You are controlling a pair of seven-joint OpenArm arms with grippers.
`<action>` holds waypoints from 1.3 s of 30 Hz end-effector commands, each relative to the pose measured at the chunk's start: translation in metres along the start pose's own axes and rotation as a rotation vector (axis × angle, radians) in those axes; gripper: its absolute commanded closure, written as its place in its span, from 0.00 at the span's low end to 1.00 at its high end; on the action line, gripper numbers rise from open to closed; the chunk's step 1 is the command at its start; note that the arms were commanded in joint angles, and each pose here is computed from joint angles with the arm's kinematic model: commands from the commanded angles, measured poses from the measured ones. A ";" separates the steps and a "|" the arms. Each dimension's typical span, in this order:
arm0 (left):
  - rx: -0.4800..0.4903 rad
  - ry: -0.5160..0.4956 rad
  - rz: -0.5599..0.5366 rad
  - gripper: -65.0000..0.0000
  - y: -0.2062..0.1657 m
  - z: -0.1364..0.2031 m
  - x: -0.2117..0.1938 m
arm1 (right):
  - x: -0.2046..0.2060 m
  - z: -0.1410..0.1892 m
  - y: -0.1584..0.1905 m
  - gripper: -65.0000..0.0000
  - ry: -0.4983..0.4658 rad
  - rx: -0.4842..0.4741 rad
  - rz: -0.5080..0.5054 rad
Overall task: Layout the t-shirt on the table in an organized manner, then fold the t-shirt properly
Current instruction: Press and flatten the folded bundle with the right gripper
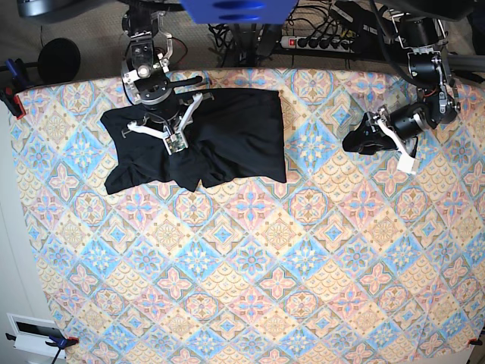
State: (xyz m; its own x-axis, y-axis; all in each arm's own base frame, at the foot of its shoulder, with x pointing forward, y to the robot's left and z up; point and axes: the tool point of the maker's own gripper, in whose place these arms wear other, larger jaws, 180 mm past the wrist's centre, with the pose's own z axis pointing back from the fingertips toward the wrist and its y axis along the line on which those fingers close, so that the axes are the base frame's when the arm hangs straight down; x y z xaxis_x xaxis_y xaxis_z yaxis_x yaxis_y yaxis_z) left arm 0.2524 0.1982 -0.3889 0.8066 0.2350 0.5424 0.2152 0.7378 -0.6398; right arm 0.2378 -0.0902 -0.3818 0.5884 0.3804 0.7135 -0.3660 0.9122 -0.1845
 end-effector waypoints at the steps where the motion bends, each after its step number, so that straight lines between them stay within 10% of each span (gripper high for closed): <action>1: -0.008 -0.045 -0.028 0.48 -0.003 0.006 0.017 | 0.009 0.003 -0.001 0.93 -0.033 -0.005 -0.002; 16: -0.008 -0.045 -0.028 0.48 -0.003 0.006 0.017 | -0.006 0.013 0.010 0.92 0.016 0.008 -0.027; 27: -0.008 -0.045 -0.028 0.48 -0.003 0.006 0.017 | -0.005 0.014 0.009 0.57 0.015 0.007 -0.026; 39: -0.006 -0.043 -0.028 0.48 -0.002 0.006 0.016 | 0.032 0.008 -0.009 0.55 -0.080 -0.034 -0.014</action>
State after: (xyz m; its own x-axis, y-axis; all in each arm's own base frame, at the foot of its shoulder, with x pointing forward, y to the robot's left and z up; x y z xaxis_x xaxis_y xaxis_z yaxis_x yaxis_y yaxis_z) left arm 0.2528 0.1985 -0.3886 0.8050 0.2365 0.5441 0.2152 0.7382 -0.6393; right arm 0.2467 -0.0879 -0.3650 0.5708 0.3657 0.7352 -0.3439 0.9195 -0.1903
